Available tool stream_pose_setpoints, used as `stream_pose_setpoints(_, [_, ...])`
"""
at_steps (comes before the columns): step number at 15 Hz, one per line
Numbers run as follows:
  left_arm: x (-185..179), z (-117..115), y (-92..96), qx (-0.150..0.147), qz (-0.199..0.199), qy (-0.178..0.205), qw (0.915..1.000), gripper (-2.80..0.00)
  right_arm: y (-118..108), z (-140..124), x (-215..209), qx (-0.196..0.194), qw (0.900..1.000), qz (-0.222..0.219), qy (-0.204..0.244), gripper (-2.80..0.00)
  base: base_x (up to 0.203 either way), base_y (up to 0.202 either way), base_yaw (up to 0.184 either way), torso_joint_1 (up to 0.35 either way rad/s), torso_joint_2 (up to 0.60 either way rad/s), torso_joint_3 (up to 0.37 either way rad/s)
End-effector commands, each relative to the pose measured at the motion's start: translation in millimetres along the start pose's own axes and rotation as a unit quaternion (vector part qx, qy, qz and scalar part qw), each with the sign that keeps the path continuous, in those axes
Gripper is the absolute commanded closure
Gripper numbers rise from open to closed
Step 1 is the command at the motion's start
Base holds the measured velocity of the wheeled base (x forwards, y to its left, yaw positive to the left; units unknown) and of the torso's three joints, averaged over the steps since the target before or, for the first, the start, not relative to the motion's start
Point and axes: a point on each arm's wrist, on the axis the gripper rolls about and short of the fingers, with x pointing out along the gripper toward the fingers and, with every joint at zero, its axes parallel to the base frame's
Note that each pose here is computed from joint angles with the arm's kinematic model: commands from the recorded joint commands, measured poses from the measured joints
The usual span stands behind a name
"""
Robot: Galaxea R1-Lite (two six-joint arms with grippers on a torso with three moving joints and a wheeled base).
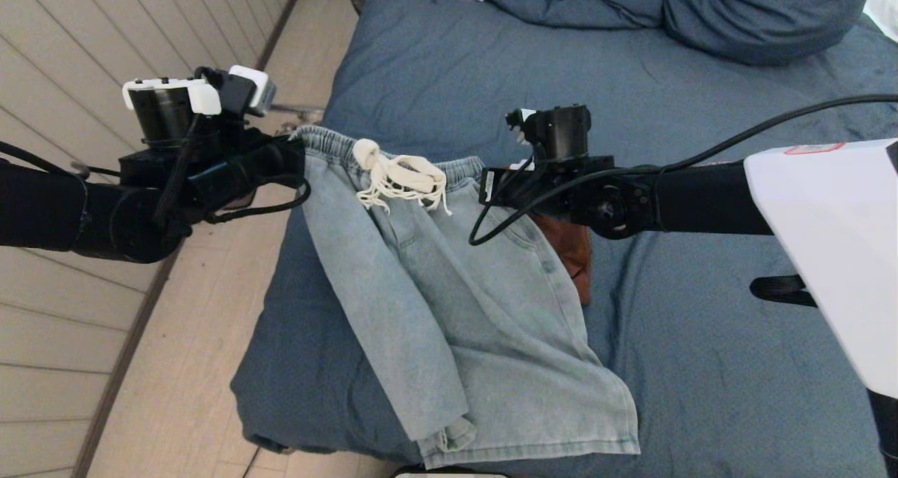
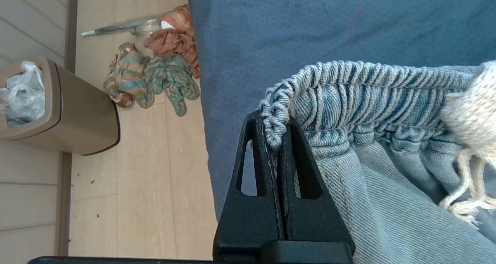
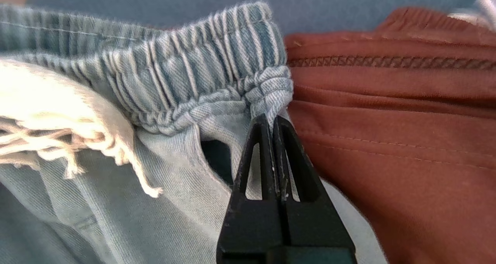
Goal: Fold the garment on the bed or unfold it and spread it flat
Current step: Unford the blue shorts
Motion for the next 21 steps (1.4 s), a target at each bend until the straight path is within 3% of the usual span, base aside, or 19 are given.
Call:
stream_pose_setpoints(1, [-2,1,0.0,0.001,0.001,-0.002,1.0,0.0,2,8,-9,0.001,1.0,0.002,-0.008,0.0,0.0,0.0,0.0,0.0,0.0,0.0])
stream_pose_setpoints(6, [-3,4,0.9,0.0,0.002,-0.007,1.0,0.0,3,10,-11,0.001,1.0,0.003,-0.013,0.0,0.0,0.0,0.0,0.0,0.0,0.0])
stream_pose_setpoints(9, [-14,23,6.0,-0.001,0.012,-0.037,0.9992,0.0,5,28,-29,0.005,0.999,0.008,-0.033,0.0,0.0,0.0,0.0,0.0,0.0,0.0])
stream_pose_setpoints(15, [-79,84,31.0,-0.009,0.041,-0.119,0.992,0.0,30,57,-89,0.005,0.997,0.049,-0.067,0.0,0.0,0.0,0.0,0.0,0.0,0.0])
stream_pose_setpoints(21, [-144,110,36.0,-0.002,0.024,-0.146,0.989,0.0,51,77,-160,0.005,0.99,0.099,-0.096,0.0,0.0,0.0,0.0,0.0,0.0,0.0])
